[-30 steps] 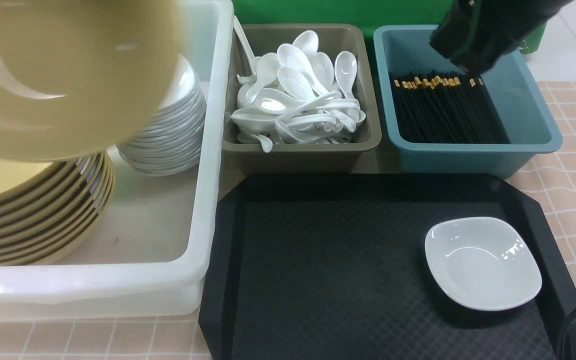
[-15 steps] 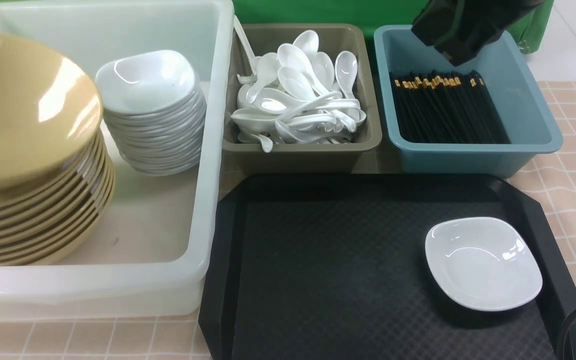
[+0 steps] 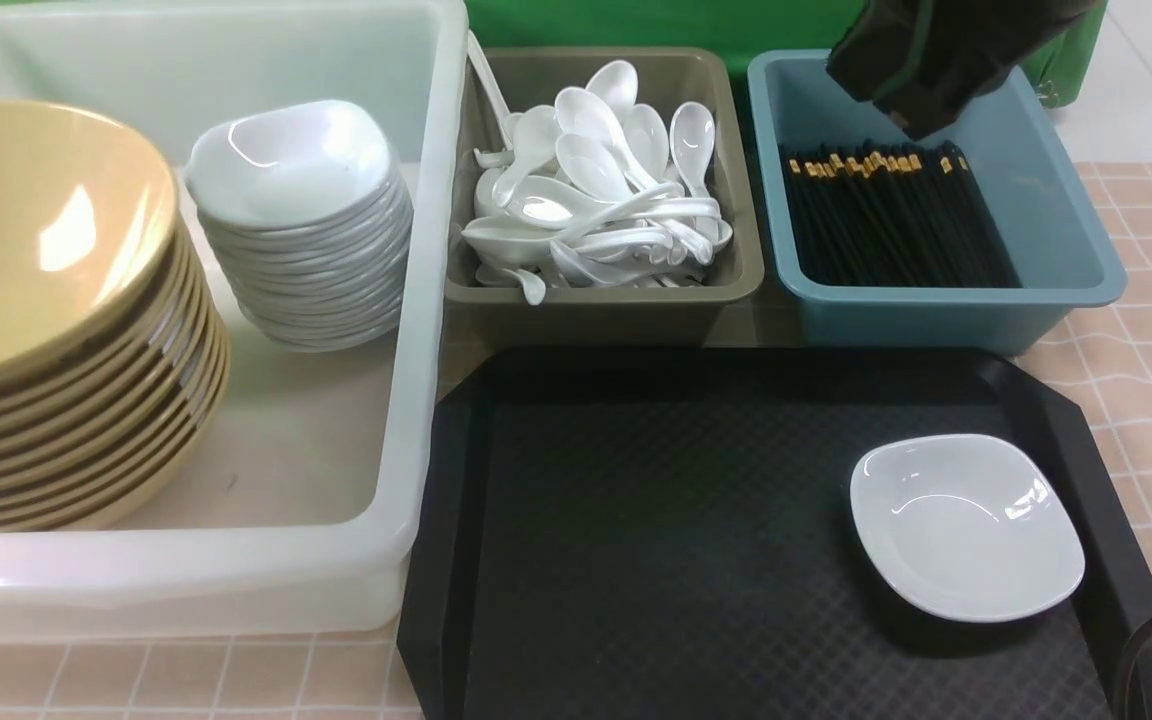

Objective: On brown table put chopsticks spoon bowls plates into blue grey white boxes.
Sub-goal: 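Place the tan bowl onto the bowl stack in the left bin with the left gripper, then grasp the small white bowl on the black tray by its rim with the left gripper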

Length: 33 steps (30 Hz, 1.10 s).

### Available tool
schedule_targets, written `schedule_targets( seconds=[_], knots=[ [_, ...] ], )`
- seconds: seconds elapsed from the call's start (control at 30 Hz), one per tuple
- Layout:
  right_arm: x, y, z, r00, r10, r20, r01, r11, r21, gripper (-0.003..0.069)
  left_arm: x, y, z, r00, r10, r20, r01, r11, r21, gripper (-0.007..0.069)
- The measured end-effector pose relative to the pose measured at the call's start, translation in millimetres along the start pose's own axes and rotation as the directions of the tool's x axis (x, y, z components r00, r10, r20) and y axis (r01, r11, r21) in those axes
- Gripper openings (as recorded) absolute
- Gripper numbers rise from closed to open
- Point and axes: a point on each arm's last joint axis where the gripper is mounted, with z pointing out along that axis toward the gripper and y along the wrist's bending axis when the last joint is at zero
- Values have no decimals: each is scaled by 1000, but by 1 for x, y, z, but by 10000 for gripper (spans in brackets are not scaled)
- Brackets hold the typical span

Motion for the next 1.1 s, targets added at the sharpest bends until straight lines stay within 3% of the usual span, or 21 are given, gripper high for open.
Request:
schedule_targets(
  seconds=[0.03, 0.1, 0.17, 0.2, 0.23, 0.3, 0.37, 0.4, 0.43, 0.5, 0.53, 0.8, 1.1],
  knots=[
    [2, -1, 0, 1000, 9, -17, -9, 1000, 4, 236, -2, -13, -4, 1000, 16, 17, -17, 998, 53, 584],
    [9, -6, 1, 994, 83, -74, -80, 996, 45, 236, -3, -59, -11, 995, 92, 42, -99, 964, 247, 579],
    [13, -8, 1, 989, 116, -88, -111, 992, 62, 236, -2, -76, -10, 990, 131, 41, -138, 940, 312, 576],
    [21, -13, 3, 980, 164, -112, -155, 984, 86, 236, 4, -117, -6, 974, 223, 35, -216, 872, 439, 561],
    [22, -12, 3, 979, 168, -114, -158, 984, 87, 236, 5, -122, -3, 971, 238, 29, -225, 863, 452, 560],
    [41, -12, 2, 961, 230, -154, -215, 971, 104, 236, 19, -185, 17, 922, 386, 14, -324, 752, 575, 547],
    [59, -9, 0, 945, 268, -188, -250, 962, 113, 236, 33, -228, 33, 878, 478, 21, -383, 676, 630, 545],
    [61, -9, 0, 944, 269, -192, -251, 961, 113, 236, 36, -235, 33, 872, 489, 31, -394, 662, 638, 545],
    [79, -4, -4, 930, 300, -214, -279, 952, 122, 236, 52, -271, 51, 834, 550, 30, -425, 608, 670, 545],
    [90, -1, -8, 922, 315, -227, -292, 948, 131, 236, 65, -294, 63, 811, 584, 29, -440, 576, 690, 545],
    [105, 4, -15, 913, 332, -239, -305, 942, 143, 236, 79, -323, 77, 793, 609, 22, -437, 543, 717, 545],
    [153, 30, -43, 903, 362, -230, -330, 930, 164, 236, 134, -410, 144, 790, 606, -90, -308, 520, 797, 544],
    [167, 39, -53, 907, 363, -213, -332, 928, 168, 236, 158, -443, 177, 817, 572, -70, -297, 522, 799, 536]
  ],
)
